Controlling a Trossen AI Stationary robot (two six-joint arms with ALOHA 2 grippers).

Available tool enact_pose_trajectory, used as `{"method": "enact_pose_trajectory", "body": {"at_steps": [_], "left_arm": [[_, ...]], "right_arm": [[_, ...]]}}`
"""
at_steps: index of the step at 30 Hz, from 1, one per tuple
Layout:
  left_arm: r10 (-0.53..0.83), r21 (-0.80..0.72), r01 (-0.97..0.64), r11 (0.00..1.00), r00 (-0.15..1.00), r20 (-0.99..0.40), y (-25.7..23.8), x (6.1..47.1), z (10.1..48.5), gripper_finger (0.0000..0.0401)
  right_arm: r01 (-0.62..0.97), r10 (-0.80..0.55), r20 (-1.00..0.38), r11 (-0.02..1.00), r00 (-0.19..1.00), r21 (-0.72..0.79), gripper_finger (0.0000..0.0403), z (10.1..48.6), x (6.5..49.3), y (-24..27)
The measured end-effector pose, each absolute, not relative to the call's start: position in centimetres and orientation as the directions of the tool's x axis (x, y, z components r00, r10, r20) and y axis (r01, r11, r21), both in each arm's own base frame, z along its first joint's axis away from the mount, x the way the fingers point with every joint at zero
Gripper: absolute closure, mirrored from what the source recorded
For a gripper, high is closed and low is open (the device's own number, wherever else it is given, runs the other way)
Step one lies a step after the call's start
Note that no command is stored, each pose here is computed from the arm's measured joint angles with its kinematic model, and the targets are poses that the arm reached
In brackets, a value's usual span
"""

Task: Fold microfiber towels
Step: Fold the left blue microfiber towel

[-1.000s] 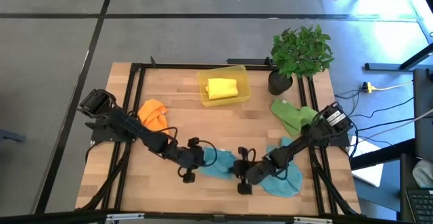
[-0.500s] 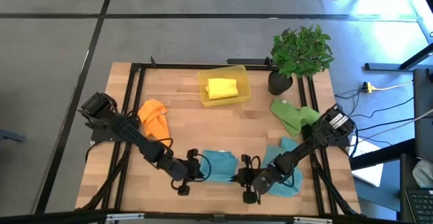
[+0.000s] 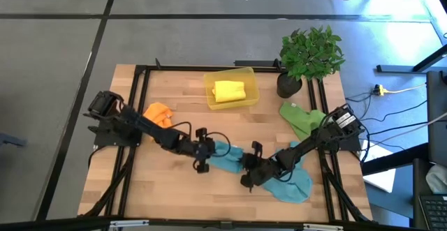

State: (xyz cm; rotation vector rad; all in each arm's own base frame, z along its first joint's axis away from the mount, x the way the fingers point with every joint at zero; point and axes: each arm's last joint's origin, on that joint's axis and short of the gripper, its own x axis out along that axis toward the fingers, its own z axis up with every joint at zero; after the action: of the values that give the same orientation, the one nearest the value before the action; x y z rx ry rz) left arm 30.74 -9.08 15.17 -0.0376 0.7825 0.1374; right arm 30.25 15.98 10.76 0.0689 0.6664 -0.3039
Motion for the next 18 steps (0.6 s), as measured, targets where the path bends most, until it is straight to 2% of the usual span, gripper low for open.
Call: {"method": "enact_pose_trajectory", "body": {"at_steps": [11, 14, 18], "left_arm": [[0.123, 0.060, -0.114, 0.992, 0.705, -0.698, -8.21, 31.07, 15.24, 0.0398], [0.120, 0.087, -0.082, 0.993, 0.714, -0.690, -8.30, 31.14, 15.32, 0.0378], [0.166, 0.120, -0.116, 0.986, 0.724, -0.669, -8.25, 31.21, 15.44, 0.0331]], "right_arm": [[0.341, -0.310, -0.579, 0.938, 0.754, -0.059, 0.0398, 11.07, 29.45, 16.86], [0.356, -0.314, -0.590, 0.933, 0.744, -0.048, 0.0397, 10.97, 29.47, 16.62], [0.384, -0.344, -0.605, 0.921, 0.718, -0.067, 0.0397, 10.74, 29.35, 16.14]]}}
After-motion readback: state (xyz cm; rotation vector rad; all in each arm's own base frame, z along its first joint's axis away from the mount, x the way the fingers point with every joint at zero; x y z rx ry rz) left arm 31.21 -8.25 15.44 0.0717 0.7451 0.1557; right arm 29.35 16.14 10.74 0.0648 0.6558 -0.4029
